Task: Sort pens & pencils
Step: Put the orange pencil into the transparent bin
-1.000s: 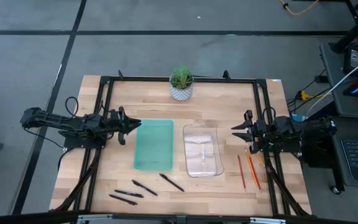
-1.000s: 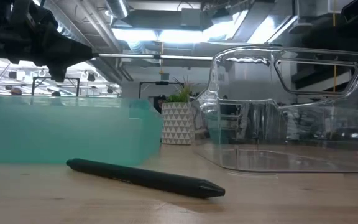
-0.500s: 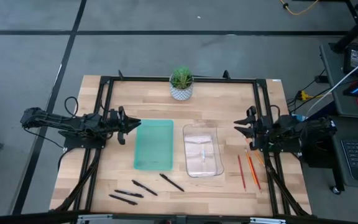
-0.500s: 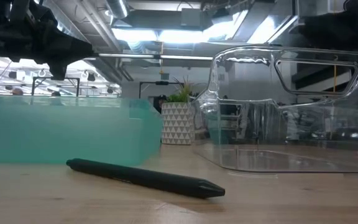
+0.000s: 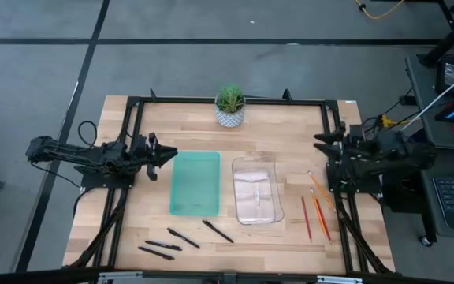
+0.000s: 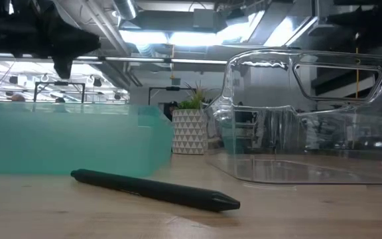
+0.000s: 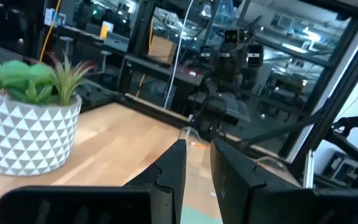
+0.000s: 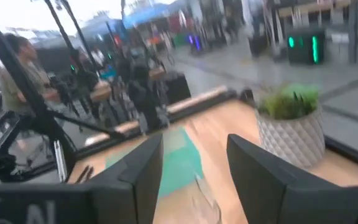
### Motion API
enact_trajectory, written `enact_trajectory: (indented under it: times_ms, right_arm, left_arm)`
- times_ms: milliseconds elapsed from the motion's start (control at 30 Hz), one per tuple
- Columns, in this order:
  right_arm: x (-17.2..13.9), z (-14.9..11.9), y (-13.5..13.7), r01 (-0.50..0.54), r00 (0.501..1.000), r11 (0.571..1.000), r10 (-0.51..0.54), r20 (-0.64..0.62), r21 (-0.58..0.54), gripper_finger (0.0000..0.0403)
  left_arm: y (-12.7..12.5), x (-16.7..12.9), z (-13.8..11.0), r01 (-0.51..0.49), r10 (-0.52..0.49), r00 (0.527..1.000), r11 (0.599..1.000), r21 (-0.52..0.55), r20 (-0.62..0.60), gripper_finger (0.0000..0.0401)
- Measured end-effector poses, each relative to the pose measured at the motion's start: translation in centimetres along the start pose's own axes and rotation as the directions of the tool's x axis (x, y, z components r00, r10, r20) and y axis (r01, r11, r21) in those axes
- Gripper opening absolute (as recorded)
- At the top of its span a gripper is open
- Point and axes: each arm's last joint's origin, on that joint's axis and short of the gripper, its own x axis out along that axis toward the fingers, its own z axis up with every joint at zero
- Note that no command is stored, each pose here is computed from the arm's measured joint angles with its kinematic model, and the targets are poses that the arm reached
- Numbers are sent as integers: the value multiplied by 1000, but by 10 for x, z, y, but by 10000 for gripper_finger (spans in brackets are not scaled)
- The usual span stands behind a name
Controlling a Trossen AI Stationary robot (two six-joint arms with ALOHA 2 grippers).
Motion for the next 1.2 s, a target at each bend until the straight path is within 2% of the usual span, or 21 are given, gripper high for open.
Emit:
enact_trajectory:
  times_ms: [133, 200, 267, 367, 467, 533, 567, 667, 733, 900, 1200]
  right_arm:
    - [0, 32, 12, 73, 984, 997, -73, -165, -9, 172]
    - [7, 41, 17, 150, 947, 989, -148, -285, -16, 172]
    - [15, 47, 23, 234, 883, 971, -231, -408, -43, 171]
    - [28, 48, 29, 376, 729, 920, -365, -579, -107, 171]
    - [38, 44, 32, 498, 527, 842, -483, -699, -206, 171]
    - [45, 40, 33, 546, 409, 802, -509, -757, -244, 171]
    - [49, 38, 34, 555, 372, 795, -500, -782, -245, 171]
    - [62, 33, 35, 526, 315, 825, -414, -854, -206, 171]
    - [67, 31, 33, 522, 276, 830, -382, -882, -196, 171]
    - [80, 33, 14, 548, 217, 812, -370, -903, -201, 171]
    - [103, 37, -40, 629, 99, 756, -309, -946, -181, 171]
  left_arm:
    - [-1, 0, 4, -16, 16, 1000, 1000, -2, 11, 69]
    - [-1, 0, 4, -20, 20, 1000, 1000, -2, 11, 69]
    - [-1, 0, 4, -28, 28, 999, 1000, -1, 14, 69]
    - [-1, 0, 4, -33, 33, 999, 999, -2, 16, 69]
    - [0, 0, 4, -36, 36, 999, 999, -1, 17, 69]
    - [0, 0, 4, -39, 39, 999, 999, -1, 18, 69]
    - [0, 0, 4, -38, 38, 999, 999, -1, 18, 69]
    - [0, 0, 4, -44, 44, 999, 999, -1, 20, 69]
    - [0, 0, 4, -58, 58, 998, 998, -1, 24, 69]
    - [0, 0, 4, -63, 63, 998, 998, 0, 24, 69]
    - [1, 0, 3, -67, 67, 998, 998, 5, 11, 69]
